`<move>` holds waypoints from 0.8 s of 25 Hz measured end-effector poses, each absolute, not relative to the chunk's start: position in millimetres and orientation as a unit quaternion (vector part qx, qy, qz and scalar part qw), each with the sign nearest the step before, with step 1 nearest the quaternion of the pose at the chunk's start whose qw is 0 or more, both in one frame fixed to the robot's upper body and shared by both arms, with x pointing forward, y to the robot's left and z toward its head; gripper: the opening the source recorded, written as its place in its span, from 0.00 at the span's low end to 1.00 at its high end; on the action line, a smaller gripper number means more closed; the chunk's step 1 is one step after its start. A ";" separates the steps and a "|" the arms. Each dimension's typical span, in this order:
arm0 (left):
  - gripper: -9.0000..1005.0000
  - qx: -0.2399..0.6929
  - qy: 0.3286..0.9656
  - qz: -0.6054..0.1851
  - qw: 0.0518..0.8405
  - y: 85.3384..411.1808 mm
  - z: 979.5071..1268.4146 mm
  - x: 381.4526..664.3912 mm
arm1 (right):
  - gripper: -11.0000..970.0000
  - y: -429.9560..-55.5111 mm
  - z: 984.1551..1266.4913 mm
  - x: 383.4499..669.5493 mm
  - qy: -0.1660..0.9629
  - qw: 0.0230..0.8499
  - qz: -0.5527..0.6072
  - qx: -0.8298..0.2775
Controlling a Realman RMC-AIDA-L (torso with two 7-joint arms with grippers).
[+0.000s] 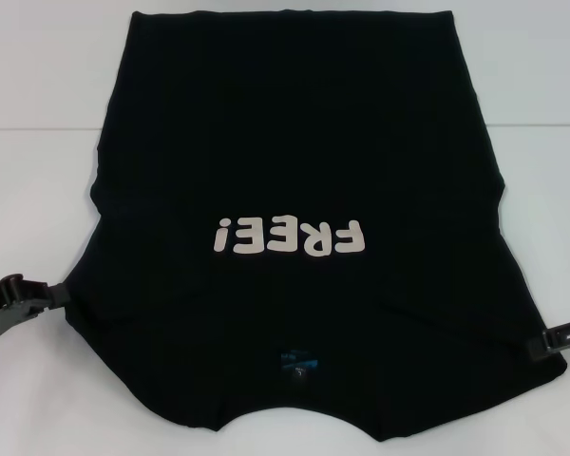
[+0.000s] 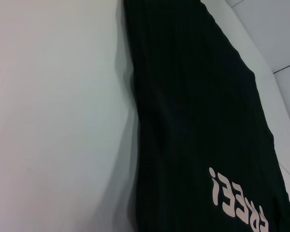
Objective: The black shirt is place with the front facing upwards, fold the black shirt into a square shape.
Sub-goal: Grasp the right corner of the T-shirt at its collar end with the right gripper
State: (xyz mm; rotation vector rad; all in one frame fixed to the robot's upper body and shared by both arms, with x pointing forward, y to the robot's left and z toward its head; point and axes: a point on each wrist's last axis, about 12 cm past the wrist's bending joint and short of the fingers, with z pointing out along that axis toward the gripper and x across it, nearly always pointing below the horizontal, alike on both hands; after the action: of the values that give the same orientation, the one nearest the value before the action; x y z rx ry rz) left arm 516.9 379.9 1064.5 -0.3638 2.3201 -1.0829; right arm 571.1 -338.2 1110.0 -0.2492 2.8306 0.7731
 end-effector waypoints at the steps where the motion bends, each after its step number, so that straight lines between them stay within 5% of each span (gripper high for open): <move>1: 0.01 -0.136 0.863 -0.403 0.274 379.9 1064.5 516.9 | 0.94 -338.3 1109.5 571.4 0.957 0.099 0.259 -0.083; 20: 0.01 -0.140 0.862 -0.403 0.273 380.8 1063.1 514.6 | 0.94 -328.6 1103.3 572.4 0.958 0.096 0.254 -0.090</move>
State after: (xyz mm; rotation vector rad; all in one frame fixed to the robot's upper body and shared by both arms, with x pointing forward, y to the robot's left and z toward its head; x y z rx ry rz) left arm 514.6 380.8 1063.1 -0.3775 2.3189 -1.0849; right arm 572.4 -328.6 1103.3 -0.2667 2.8389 0.7510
